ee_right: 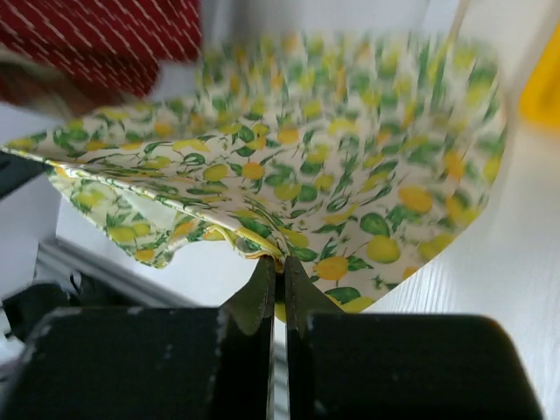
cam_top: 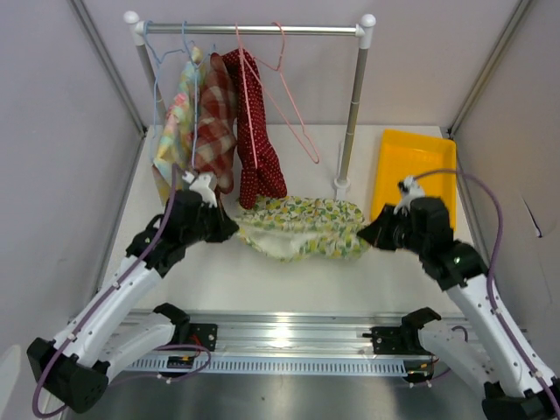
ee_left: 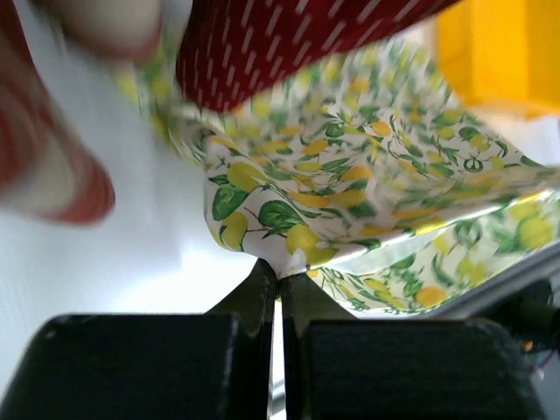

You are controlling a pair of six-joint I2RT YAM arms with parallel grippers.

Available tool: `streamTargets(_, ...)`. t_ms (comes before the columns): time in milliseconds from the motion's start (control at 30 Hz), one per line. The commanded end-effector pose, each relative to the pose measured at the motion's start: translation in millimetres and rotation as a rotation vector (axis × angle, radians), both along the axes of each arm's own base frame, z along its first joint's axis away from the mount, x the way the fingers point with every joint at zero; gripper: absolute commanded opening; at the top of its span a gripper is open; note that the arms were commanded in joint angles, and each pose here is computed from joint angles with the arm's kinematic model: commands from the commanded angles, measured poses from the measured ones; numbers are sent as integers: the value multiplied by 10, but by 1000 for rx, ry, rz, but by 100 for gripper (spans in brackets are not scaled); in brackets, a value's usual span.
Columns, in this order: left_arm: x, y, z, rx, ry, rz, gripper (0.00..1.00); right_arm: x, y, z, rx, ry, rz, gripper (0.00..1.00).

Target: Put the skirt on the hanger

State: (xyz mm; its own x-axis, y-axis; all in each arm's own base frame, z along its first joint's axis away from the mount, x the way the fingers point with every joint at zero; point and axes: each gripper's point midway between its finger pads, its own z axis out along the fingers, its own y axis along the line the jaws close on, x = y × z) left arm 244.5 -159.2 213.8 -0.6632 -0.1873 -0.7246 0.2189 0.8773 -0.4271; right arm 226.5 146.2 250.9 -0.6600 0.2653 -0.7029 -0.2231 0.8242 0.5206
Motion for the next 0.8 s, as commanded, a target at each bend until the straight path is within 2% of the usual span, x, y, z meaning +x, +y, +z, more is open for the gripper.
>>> streamTargets(0,-258,-5,-334,-60,85,12,0,-353,51,-416,73,108,-43,0)
streamTargets(33,-338,24,-475,-54,107,16,0,-514,107,-700,79,187,-40,0)
streamTargets(100,-444,118,-739,-17,165,47,0,-647,82,-823,91,193,-62,0)
streamTargets(133,-484,98,-754,-20,163,45,0,-768,107,-1012,87,251,-64,0)
streamTargets(267,-488,77,-835,5,202,66,0,-934,122,-1323,62,327,-77,0)
streamTargets(533,-316,72,-1264,81,268,120,0,-874,10,-1738,-82,377,-176,7)
streamTargets(600,-327,88,-1352,80,280,135,0,-879,16,-1772,-78,385,-180,27)
streamTargets(633,-334,77,-1345,71,277,132,2,-884,9,-1761,-70,383,-184,44)
streamTargets(700,-358,85,-1317,51,261,135,7,-890,-11,-1737,-65,376,-190,57)
streamTargets(733,-359,99,-1304,49,256,140,13,-878,-26,-1708,-61,362,-196,66)
streamTargets(767,-362,101,-1280,48,248,138,20,-868,-40,-1684,-60,355,-202,69)
